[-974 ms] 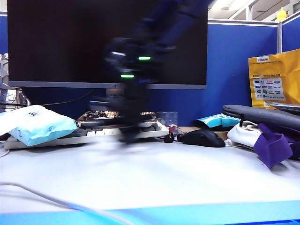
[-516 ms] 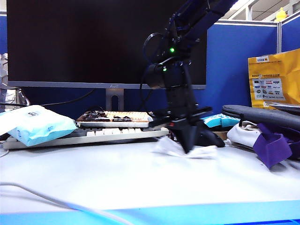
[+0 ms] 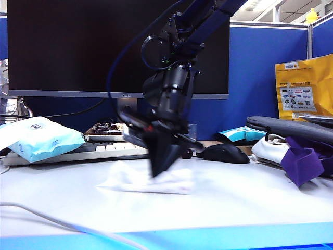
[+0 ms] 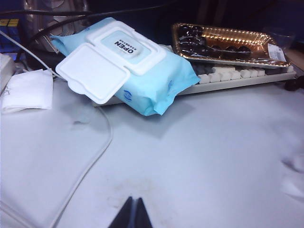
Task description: Use the wet wipes on the table to wipe the cherry juice off the table, then put the wipes back on the table.
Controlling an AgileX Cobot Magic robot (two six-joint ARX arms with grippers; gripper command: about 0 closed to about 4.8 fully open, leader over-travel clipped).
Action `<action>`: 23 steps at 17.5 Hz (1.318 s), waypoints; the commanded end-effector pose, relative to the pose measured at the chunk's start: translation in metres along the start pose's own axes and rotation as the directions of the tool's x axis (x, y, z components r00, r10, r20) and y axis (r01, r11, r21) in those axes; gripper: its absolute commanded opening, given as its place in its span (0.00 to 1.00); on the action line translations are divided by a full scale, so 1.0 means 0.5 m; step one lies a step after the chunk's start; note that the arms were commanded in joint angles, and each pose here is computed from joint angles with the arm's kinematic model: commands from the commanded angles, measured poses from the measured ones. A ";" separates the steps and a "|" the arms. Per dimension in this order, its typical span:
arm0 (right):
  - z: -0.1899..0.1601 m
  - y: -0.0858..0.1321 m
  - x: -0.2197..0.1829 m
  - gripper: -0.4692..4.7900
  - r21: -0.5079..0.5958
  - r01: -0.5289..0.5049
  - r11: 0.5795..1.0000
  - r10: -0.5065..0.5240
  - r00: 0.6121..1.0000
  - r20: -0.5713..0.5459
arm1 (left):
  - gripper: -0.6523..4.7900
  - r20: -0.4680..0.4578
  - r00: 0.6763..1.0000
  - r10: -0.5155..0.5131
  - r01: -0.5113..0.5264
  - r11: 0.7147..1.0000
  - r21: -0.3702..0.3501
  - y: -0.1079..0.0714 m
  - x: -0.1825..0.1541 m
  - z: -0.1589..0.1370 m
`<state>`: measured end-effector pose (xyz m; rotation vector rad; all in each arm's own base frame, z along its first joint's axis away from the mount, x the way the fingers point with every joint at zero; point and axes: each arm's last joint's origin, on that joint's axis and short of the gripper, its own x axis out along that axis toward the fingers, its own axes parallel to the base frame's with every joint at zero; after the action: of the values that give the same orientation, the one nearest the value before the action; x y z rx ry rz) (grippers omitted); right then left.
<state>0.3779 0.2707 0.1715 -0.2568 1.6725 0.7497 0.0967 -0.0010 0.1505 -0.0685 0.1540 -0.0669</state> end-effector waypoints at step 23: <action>-0.029 -0.016 0.070 0.09 -0.066 0.087 0.994 -0.095 0.987 -0.127 | 0.11 -0.010 1.000 -0.003 0.003 1.000 0.000 0.000 0.000 -0.002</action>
<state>0.3628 0.2469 0.1615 -0.5313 1.7647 0.5806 0.0967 -0.0010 0.1505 -0.0685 0.1544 -0.0669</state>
